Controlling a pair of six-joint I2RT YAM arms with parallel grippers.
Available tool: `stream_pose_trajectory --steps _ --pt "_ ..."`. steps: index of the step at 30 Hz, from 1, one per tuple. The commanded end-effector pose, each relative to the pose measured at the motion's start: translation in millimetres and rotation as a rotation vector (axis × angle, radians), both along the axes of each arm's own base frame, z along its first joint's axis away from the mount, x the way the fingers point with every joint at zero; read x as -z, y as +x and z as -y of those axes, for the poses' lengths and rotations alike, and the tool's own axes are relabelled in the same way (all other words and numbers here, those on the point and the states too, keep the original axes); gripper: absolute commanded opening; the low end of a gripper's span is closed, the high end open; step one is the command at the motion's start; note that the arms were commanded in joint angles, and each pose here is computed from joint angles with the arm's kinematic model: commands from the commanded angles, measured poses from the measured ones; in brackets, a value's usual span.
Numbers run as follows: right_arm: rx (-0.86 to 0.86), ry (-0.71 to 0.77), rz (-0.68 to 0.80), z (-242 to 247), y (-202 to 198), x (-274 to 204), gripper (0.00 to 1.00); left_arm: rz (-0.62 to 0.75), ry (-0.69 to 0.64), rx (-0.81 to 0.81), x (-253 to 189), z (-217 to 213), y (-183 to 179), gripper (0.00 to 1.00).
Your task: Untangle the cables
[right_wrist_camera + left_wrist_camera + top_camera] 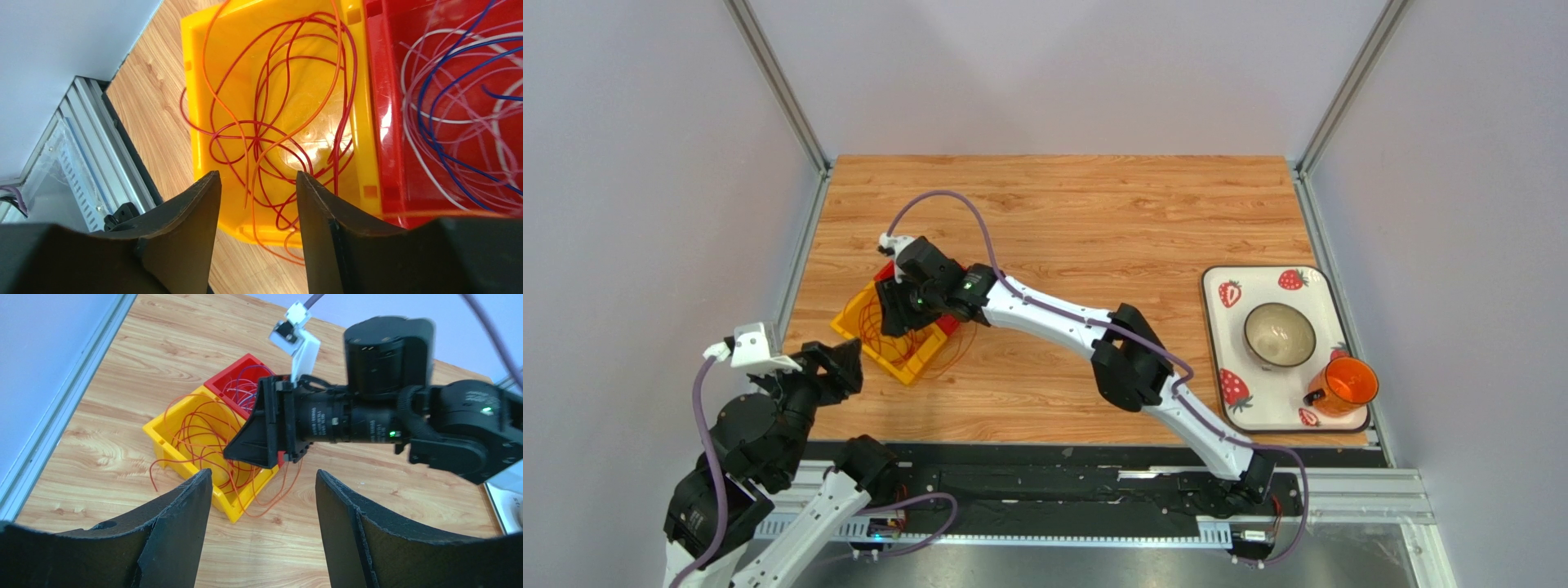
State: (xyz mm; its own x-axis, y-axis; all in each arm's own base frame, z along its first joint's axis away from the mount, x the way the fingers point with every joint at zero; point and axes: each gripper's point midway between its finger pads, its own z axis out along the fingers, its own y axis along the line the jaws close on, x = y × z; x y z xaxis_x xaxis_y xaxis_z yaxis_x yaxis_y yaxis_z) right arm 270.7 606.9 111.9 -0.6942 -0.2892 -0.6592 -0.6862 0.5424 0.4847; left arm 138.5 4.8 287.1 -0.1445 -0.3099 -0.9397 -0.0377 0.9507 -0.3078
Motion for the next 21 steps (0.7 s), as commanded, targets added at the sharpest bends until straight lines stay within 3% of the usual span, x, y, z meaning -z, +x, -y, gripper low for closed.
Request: stream_pose_trajectory --steps 1,9,14,21 --pt "0.064 0.076 0.141 20.8 6.5 -96.2 0.53 0.007 0.009 0.006 -6.4 2.6 3.2 0.71" --pt "0.175 -0.085 0.190 84.6 8.0 -81.4 0.53 0.001 0.013 0.009 -6.1 3.7 4.1 0.70" --pt "0.204 -0.239 0.168 132.0 1.0 -34.1 0.54 0.001 0.013 0.009 -6.1 3.7 4.1 0.70" --pt "0.242 -0.341 0.154 159.1 12.7 10.4 0.65 -0.003 0.015 0.009 -5.8 4.0 4.5 0.70"
